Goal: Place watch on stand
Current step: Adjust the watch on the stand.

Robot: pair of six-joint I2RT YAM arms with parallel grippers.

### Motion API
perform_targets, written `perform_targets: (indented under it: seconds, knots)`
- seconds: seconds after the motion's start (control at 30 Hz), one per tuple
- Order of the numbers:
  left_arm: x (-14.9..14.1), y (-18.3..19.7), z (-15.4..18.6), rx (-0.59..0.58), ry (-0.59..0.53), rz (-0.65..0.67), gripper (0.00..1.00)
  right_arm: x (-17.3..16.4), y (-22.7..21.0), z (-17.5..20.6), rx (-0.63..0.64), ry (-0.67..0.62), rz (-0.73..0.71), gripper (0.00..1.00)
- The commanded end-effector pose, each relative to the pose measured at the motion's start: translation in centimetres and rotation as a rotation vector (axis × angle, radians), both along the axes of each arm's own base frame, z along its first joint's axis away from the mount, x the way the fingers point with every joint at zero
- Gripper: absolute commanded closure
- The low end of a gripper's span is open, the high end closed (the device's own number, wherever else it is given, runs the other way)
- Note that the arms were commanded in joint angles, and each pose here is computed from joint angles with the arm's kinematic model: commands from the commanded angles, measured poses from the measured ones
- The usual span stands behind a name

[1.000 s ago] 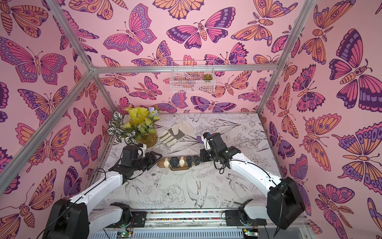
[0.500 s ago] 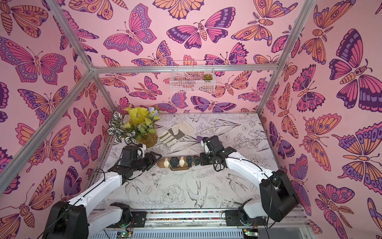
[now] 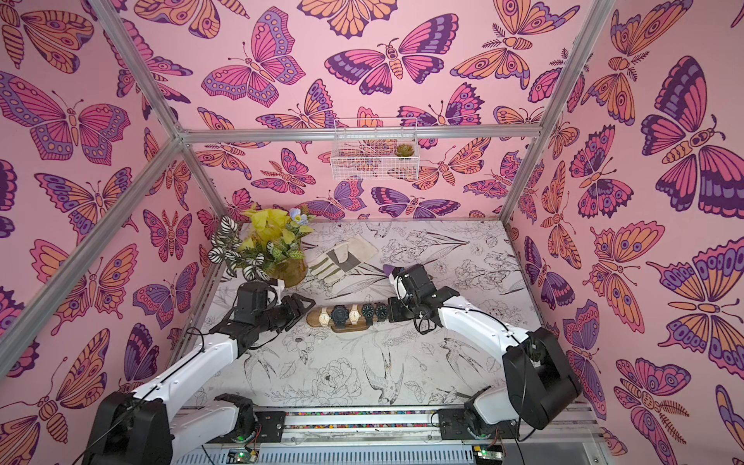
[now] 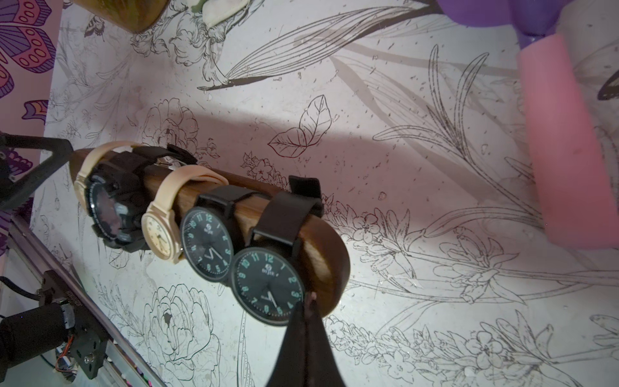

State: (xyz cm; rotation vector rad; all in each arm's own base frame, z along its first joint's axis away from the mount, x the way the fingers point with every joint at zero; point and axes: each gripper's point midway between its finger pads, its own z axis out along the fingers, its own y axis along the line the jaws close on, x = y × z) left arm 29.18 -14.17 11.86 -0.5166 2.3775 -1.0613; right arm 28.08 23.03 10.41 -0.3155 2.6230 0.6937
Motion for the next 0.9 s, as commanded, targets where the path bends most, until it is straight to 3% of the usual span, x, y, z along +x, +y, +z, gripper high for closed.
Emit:
perform_targets:
  seconds: [0.0, 0.27, 0.5, 0.87]
  knots:
    - [0.3, -0.1, 0.4, 0.017, -0.014, -0.007, 0.35, -0.2, 0.4, -0.3, 0.023, 0.021, 0.000, 0.96]
    - [0.4, -0.1, 0.4, 0.018, -0.012, -0.007, 0.35, -0.1, 0.0, 1.5, 0.012, -0.021, 0.010, 0.95]
    - [0.4, -0.1, 0.4, 0.017, -0.010, -0.008, 0.35, 0.0, 2.8, 3.6, 0.051, -0.065, 0.070, 0.95]
    - [0.3, -0.1, 0.2, 0.020, -0.008, -0.008, 0.35, 0.5, 5.0, 2.7, 0.056, -0.043, 0.112, 0.95]
